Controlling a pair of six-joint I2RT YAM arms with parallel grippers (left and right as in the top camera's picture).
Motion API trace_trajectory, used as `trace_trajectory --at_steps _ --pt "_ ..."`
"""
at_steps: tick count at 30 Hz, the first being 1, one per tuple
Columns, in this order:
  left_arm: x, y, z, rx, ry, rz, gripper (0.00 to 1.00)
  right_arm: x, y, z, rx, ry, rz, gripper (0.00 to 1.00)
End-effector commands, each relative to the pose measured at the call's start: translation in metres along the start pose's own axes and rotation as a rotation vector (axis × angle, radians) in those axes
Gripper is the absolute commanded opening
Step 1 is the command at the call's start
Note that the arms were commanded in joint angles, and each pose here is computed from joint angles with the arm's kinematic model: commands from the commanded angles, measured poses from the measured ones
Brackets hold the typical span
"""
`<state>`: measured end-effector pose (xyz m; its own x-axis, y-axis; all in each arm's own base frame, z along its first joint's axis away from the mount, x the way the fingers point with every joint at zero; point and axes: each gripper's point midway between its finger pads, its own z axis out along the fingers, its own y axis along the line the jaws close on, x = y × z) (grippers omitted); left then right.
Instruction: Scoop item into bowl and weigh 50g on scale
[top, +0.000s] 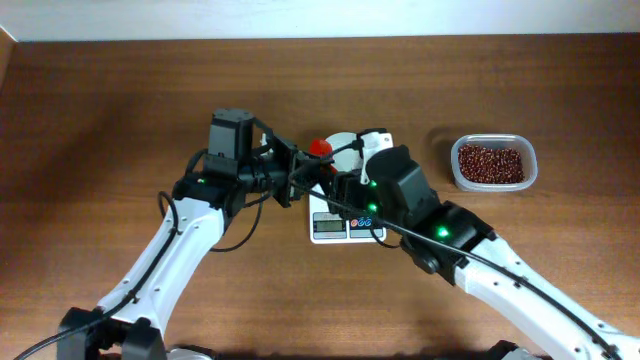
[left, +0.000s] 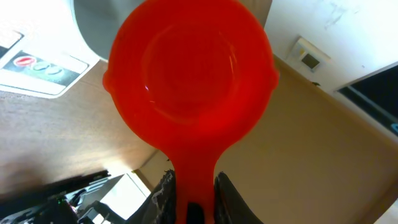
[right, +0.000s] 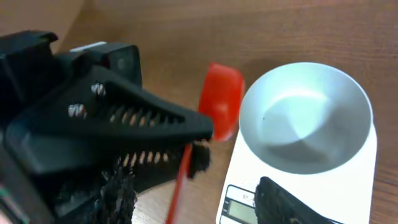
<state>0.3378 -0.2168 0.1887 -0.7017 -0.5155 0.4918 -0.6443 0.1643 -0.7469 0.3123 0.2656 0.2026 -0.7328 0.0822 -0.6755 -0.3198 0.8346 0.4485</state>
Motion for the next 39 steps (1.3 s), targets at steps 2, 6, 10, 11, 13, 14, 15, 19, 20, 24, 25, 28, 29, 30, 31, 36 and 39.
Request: trace_trajectory --at_steps 2,6,10,11,13,14,15,19,20,24,25,28,29,30,31,36,39 --pt "0.015 -0.006 0.002 0.008 0.034 0.026 0.00 -0.006 -0.001 0.009 0.020 -0.023 0.005 0.37" --pt "0.015 -0.006 0.002 0.008 0.033 0.025 0.00 -0.007 0.000 0.008 0.017 -0.027 0.005 0.08" --pt "0.015 -0.006 0.002 0.008 0.034 0.025 0.00 -0.007 -0.001 0.008 0.019 -0.024 0.005 0.11" --pt "0.015 -0.006 0.002 0.008 0.034 0.025 0.00 -0.008 0.000 0.008 0.015 -0.031 0.004 0.04" --pt "0.015 -0.006 0.002 0.009 0.033 0.064 0.17 -0.009 0.001 0.008 0.013 -0.034 -0.004 0.04" --pt "0.015 -0.006 0.002 0.009 0.033 0.092 0.25 -0.009 0.001 0.008 0.013 -0.034 -0.006 0.04" --pt "0.015 -0.006 0.002 0.010 0.032 0.142 0.31 -0.011 0.000 0.008 0.013 -0.035 -0.009 0.04" --pt "0.014 -0.010 0.001 0.027 0.022 0.412 0.70 -0.027 -0.006 -0.008 -0.031 0.035 -0.024 0.04" --pt "0.014 -0.016 0.001 0.051 0.016 0.506 0.77 -0.035 -0.011 -0.017 -0.013 0.053 -0.033 0.04" --pt "0.011 -0.029 -0.003 0.096 -0.012 0.723 0.82 -0.064 -0.037 -0.062 0.099 0.104 -0.043 0.04" --pt "0.013 -0.029 -0.003 0.099 -0.004 0.810 0.86 -0.073 -0.048 -0.078 0.135 0.111 -0.037 0.04" --pt "0.016 -0.028 -0.003 0.107 0.005 1.031 0.99 -0.096 -0.104 -0.137 0.295 0.139 0.026 0.04" --pt "0.016 -0.027 -0.003 0.105 0.004 1.102 0.99 -0.098 -0.124 -0.148 0.344 0.158 0.048 0.04" --pt "0.016 -0.026 -0.002 0.103 0.001 1.164 0.99 -0.096 -0.146 -0.154 0.392 0.190 0.063 0.04" --pt "0.016 -0.025 -0.002 0.100 0.001 1.198 0.99 -0.089 -0.173 -0.157 0.455 0.241 0.086 0.04" --pt "-0.018 -0.006 -0.021 -0.247 -0.134 1.285 0.99 -0.057 -0.276 -0.128 0.537 0.465 0.176 0.04" --pt "-0.025 -0.024 -0.044 -0.508 -0.284 1.423 0.99 -0.052 -0.300 -0.113 0.537 0.492 0.194 0.04"
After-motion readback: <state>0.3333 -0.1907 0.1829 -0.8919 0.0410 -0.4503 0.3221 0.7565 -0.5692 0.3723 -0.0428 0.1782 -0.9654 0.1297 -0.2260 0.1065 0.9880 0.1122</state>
